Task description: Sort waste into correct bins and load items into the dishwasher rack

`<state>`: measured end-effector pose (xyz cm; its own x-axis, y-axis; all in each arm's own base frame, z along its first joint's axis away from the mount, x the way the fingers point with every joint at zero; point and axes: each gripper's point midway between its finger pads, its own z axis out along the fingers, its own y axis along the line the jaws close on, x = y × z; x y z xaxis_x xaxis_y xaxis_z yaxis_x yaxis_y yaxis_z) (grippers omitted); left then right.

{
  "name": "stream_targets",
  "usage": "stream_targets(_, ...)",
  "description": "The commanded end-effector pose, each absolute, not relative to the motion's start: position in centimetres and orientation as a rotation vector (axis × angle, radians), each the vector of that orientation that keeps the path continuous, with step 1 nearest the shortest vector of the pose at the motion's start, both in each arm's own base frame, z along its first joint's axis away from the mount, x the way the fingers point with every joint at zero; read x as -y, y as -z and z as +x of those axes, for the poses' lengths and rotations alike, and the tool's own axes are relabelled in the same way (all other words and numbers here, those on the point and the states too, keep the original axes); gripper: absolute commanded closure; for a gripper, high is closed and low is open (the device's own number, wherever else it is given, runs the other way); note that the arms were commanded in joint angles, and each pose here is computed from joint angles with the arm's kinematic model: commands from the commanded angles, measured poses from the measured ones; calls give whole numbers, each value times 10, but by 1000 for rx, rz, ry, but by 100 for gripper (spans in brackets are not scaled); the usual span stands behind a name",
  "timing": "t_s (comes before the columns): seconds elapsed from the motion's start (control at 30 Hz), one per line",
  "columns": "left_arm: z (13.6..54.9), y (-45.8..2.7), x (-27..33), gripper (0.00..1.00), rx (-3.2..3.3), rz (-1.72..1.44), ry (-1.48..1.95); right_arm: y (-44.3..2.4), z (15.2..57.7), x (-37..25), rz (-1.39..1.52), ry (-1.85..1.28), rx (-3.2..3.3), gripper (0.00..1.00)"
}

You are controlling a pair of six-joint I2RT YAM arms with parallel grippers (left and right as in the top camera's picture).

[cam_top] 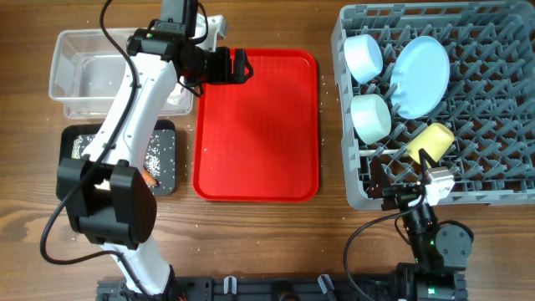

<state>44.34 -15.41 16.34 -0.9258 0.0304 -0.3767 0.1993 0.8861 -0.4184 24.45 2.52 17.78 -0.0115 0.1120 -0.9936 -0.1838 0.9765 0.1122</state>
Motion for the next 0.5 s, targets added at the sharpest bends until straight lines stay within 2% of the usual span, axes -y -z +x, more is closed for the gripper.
stream_targets(0.0,442,-166,155,0,-2682,187,646,-179,243,-29,-63,-262,-1557,0)
stream_targets(0.3,439,-169,152,0,-2688,182,612,-179,243,-29,-63,-262,-1557,0)
stream_targets(0.47,443,-220,136,0,-2527,175,477,-179,243,-29,-63,-262,-1557,0)
